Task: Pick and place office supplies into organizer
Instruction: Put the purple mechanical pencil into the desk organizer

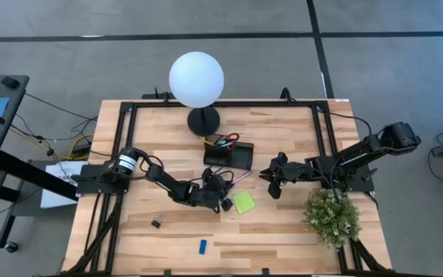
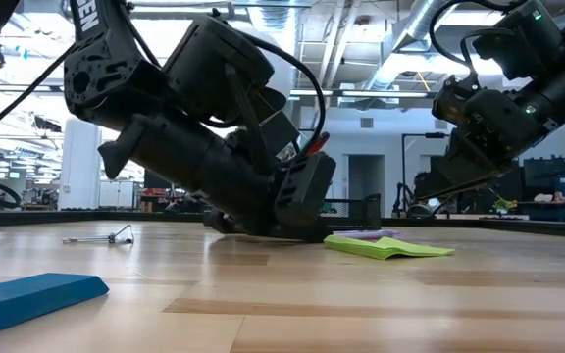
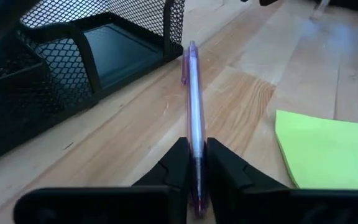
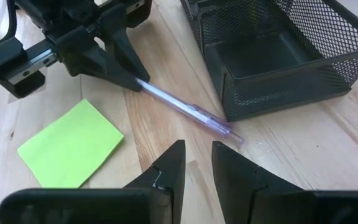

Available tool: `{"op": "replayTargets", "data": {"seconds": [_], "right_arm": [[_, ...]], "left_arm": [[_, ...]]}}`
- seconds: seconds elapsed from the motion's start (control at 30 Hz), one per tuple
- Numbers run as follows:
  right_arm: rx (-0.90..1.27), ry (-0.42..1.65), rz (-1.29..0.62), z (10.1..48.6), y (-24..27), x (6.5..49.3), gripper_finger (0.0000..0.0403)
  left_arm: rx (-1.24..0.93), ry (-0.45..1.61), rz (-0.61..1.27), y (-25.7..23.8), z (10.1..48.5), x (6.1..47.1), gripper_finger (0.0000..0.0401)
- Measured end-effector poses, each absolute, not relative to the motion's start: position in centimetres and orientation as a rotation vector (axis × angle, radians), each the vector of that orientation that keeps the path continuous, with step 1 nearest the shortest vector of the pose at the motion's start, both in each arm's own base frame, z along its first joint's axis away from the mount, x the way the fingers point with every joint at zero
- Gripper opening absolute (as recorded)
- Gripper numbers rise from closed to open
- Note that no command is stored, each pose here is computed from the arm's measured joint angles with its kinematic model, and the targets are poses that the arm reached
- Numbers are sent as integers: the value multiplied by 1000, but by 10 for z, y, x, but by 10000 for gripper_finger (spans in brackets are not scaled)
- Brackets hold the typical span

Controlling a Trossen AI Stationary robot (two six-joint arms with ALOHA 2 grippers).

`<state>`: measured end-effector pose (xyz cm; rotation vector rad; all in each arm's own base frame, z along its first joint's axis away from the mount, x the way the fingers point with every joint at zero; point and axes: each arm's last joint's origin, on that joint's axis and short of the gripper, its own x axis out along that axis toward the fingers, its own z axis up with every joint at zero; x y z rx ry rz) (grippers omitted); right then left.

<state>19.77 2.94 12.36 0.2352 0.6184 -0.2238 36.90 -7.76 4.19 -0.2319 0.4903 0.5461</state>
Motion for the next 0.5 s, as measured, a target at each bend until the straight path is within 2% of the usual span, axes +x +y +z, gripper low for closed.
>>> {"op": "replayTargets", "data": {"seconds": [0.27, 0.5], "right_arm": [[235, 621, -224, 123, 29, 198, 72], [235, 622, -224, 123, 29, 198, 72]], "left_arm": [[-199, 520, 448, -85, 69, 367, 23], [-158, 561, 424, -84, 140, 349, 22]]}}
